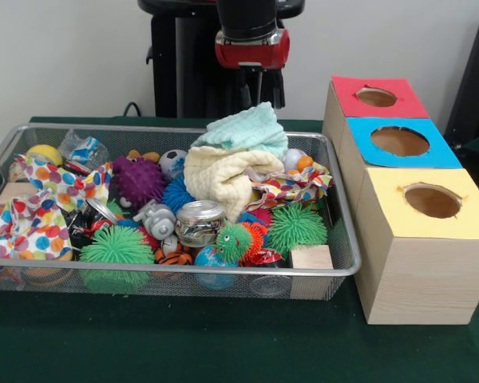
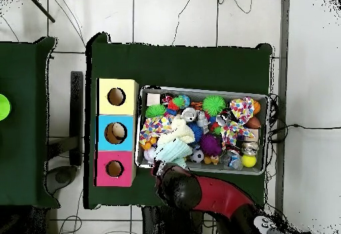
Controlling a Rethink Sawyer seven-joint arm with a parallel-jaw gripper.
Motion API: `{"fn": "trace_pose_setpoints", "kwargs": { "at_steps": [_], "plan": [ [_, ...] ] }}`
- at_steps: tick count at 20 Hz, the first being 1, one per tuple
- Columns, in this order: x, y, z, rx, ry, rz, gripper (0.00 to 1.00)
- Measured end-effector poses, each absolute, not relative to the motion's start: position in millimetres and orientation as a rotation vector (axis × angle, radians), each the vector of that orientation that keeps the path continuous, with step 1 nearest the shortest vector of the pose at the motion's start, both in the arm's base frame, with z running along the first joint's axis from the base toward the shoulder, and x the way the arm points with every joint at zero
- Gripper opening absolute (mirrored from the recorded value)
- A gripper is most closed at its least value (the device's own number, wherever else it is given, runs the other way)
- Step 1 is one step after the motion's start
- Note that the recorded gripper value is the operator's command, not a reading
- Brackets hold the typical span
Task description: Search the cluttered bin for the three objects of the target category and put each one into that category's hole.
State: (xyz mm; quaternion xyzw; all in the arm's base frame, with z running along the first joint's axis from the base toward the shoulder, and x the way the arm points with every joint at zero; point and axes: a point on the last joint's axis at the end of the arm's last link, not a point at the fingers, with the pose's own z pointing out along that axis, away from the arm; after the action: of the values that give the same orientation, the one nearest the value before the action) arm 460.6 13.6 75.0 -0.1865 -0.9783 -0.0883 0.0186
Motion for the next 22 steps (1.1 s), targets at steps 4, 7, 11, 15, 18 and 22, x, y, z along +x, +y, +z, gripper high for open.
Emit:
{"fn": "trace_pose_setpoints", "kwargs": {
  "at_steps": [4,7,11,15,18,22],
  "plan": [
    [462.8,15.1,75.2,-0.573,-3.042,-0.279,1.0],
    [467.0,13.7,74.4,-0.576,-3.047,-0.279,1.0],
    [475.3,10.4,74.4,-0.582,-3.061,-0.277,1.0],
    [488.8,3.5,79.6,-0.584,-3.071,-0.266,1.0],
    [494.5,-2.9,86.1,-0.585,-3.059,-0.257,1.0],
    [502.2,-17.7,91.9,-0.608,-3.039,-0.251,1.0]
  ]
}}
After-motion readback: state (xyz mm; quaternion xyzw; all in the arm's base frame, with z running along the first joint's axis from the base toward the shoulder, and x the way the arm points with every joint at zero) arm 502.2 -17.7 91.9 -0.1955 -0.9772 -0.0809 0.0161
